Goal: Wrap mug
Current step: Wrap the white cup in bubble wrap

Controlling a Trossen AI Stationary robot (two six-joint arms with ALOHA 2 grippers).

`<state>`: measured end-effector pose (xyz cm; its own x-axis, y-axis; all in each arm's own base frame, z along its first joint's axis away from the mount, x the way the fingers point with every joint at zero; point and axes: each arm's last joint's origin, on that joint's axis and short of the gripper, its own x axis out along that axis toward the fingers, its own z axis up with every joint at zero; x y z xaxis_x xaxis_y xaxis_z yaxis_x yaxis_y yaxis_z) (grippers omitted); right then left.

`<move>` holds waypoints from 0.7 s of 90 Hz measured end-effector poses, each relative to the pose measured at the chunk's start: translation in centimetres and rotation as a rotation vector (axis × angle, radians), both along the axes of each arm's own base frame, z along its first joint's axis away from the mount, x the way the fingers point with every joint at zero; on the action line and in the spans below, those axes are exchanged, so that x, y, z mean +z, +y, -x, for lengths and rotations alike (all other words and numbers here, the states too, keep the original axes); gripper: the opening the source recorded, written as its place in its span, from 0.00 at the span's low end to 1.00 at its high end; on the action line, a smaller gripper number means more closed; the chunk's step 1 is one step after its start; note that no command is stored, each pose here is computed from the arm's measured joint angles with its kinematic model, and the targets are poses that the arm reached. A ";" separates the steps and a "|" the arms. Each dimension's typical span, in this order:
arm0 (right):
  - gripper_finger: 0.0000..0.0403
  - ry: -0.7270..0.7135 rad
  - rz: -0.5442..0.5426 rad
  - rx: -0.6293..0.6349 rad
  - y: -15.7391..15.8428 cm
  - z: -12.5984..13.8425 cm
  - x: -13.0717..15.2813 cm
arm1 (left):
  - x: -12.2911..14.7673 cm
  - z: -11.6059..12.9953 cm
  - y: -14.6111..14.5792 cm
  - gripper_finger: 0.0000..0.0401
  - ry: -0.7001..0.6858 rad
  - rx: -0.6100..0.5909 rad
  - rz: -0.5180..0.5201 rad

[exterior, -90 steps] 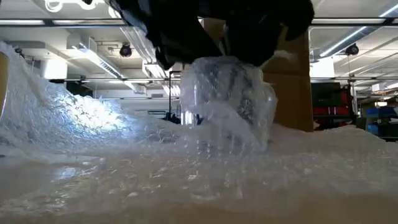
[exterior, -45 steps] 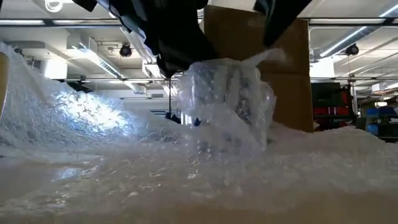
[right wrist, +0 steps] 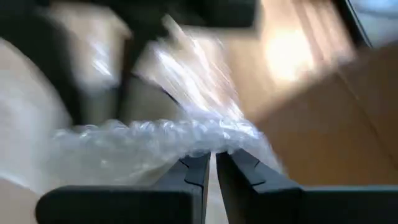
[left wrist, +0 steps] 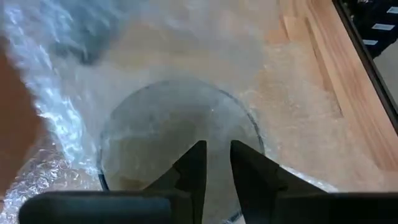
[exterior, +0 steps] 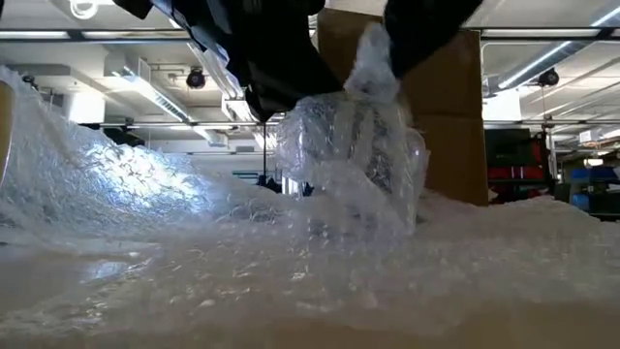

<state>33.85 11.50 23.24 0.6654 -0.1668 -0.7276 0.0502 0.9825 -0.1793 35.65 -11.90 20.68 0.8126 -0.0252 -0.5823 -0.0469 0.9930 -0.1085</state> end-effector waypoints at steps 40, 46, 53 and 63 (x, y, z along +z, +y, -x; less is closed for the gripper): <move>0.03 0.183 -0.066 0.070 0.9 -2.0 -7.1 | 4.1 0.9 -0.3 0.15 -0.068 -0.039 0.105; 0.03 0.183 -0.070 0.069 1.0 -2.1 -7.0 | 4.3 1.0 -0.2 0.15 -0.083 -0.014 0.067; 0.03 0.191 -0.070 0.068 0.9 -2.1 -6.9 | 3.7 0.7 -0.1 0.15 -0.082 0.021 0.015; 0.03 0.164 -0.078 0.092 1.2 -2.6 -6.3 | 2.1 -0.1 0.4 0.15 -0.046 0.045 -0.028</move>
<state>36.43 12.71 16.96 0.5465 -0.0501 -0.8359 -0.0637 0.9928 -0.1011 35.75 -11.50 22.77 0.8387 0.0282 -0.5438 -0.0876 0.9926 -0.0837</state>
